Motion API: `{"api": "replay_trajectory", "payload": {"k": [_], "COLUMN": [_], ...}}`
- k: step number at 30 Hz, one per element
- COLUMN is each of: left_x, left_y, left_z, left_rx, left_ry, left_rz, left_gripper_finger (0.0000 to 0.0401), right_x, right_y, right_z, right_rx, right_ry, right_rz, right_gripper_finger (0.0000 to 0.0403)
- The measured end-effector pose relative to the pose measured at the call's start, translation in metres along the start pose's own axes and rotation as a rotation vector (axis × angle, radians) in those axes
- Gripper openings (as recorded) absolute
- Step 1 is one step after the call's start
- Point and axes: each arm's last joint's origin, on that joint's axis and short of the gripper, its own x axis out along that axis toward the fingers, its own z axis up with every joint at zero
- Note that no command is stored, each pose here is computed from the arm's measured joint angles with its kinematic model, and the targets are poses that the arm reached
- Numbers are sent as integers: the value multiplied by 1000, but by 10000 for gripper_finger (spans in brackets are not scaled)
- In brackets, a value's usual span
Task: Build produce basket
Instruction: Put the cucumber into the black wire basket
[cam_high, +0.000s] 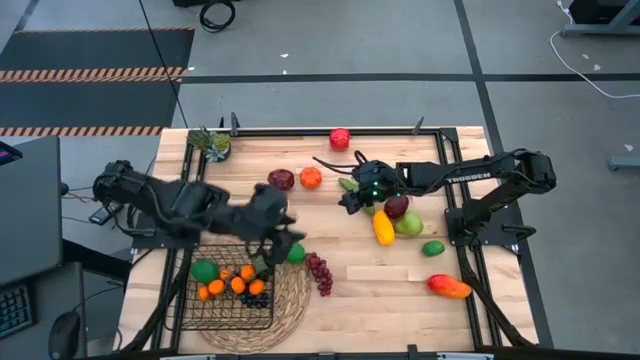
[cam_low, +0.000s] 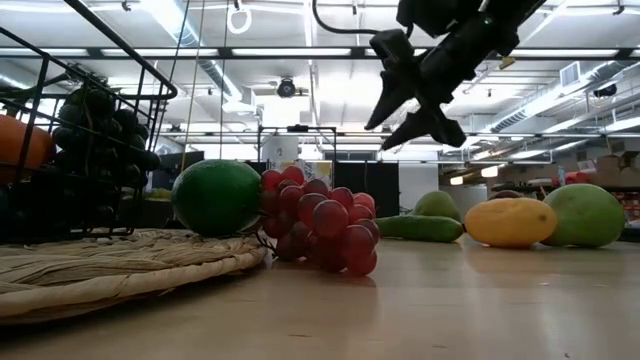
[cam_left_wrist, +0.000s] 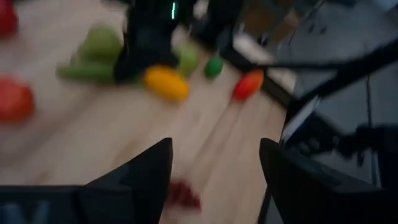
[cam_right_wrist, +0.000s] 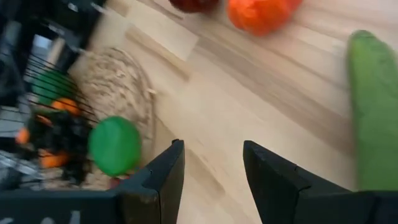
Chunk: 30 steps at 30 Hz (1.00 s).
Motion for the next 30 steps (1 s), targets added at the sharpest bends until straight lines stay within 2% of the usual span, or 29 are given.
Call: {"api": "replay_trajectory", "payload": {"k": [6,11,16,25,30], "left_x": [10,12,11,10,9], "left_y": [10,13,13,8,7], "left_z": [35,50,51,46,45], "left_rx": [-7,-41,-45,-33,-30], "left_ry": [-166,-247,-258,-242,-239], "left_rz": [-38,-63,-74,-89,-92], "left_gripper_finger": [233,229,228,228,229], "right_x": [-1,-2,-1,6,9], "right_y": [-12,-15,-18,-30,-42], "right_z": [-9,-18,-22,-31,-42], "right_rx": [-76,-141,-168,-148,-113], "right_ry": [53,103,100,98,125], "right_rz": [-161,-216,-248,-253,-287], "right_gripper_finger": [170,174,196,287,306]}}
